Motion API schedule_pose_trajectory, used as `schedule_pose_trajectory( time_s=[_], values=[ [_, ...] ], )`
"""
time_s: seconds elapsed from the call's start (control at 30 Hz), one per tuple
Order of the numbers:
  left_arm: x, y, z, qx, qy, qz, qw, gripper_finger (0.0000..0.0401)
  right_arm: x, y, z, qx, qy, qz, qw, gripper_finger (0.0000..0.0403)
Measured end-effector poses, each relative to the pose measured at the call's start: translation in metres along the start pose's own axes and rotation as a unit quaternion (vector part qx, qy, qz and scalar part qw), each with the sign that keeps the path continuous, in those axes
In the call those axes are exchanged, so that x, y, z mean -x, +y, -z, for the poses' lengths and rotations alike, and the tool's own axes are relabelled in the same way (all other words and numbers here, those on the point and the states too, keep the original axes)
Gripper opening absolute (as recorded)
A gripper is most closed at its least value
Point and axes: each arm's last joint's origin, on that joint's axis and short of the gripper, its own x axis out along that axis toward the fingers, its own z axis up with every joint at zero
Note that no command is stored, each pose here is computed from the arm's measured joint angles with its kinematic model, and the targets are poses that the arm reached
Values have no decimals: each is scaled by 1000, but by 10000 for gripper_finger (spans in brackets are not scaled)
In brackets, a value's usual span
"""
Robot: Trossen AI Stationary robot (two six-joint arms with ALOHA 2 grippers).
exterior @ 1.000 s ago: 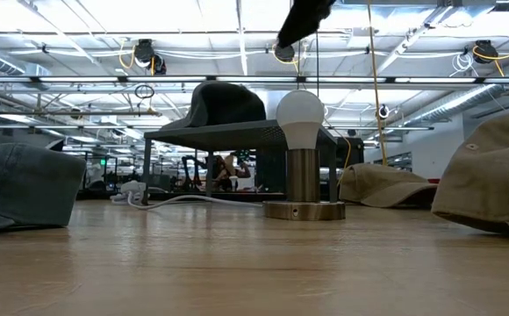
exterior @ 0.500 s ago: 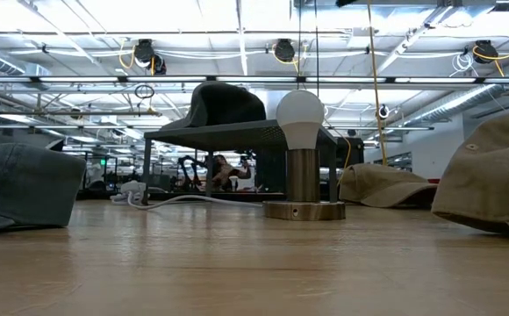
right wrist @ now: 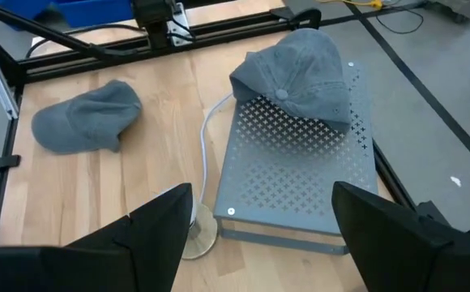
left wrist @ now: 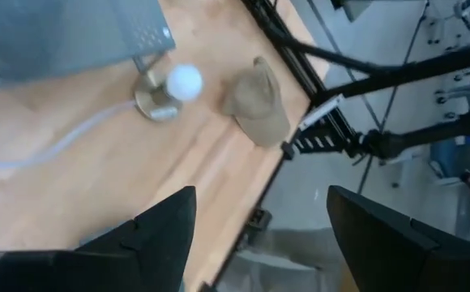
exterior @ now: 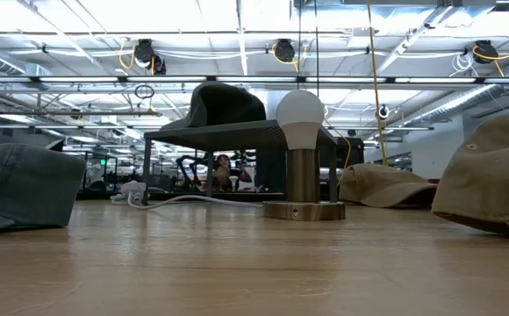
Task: Pick & Place hat
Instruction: Stack the gray cap on top of the gray cap on the shelf
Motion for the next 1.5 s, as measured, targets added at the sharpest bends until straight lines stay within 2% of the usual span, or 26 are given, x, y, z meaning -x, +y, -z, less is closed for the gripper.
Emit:
schedule_pose_trajectory(
  time_s=[0.27,0.6,0.8,0.93,1.1,1.3,1.5],
  values=[
    [-36,-10,23,95,61,-47,993,256,-4,0,0,7,7,1,1000,293],
    [-91,-9,65,195,140,-153,959,263,-4,1,-2,18,-2,-1,1000,293],
    [-124,2,94,226,145,-243,932,253,-4,1,-4,17,-11,-2,1000,293],
    [-147,14,114,223,137,-294,919,247,-4,1,-4,17,-14,-2,1000,293],
    [-178,28,137,233,136,-313,911,250,-4,1,-4,17,-14,-2,1000,293],
    [-208,48,164,272,119,-333,895,266,-4,1,-4,17,-14,-2,1000,293],
    [-226,66,190,306,108,-349,879,279,-5,1,-4,17,-13,-1,1000,293]
  ],
)
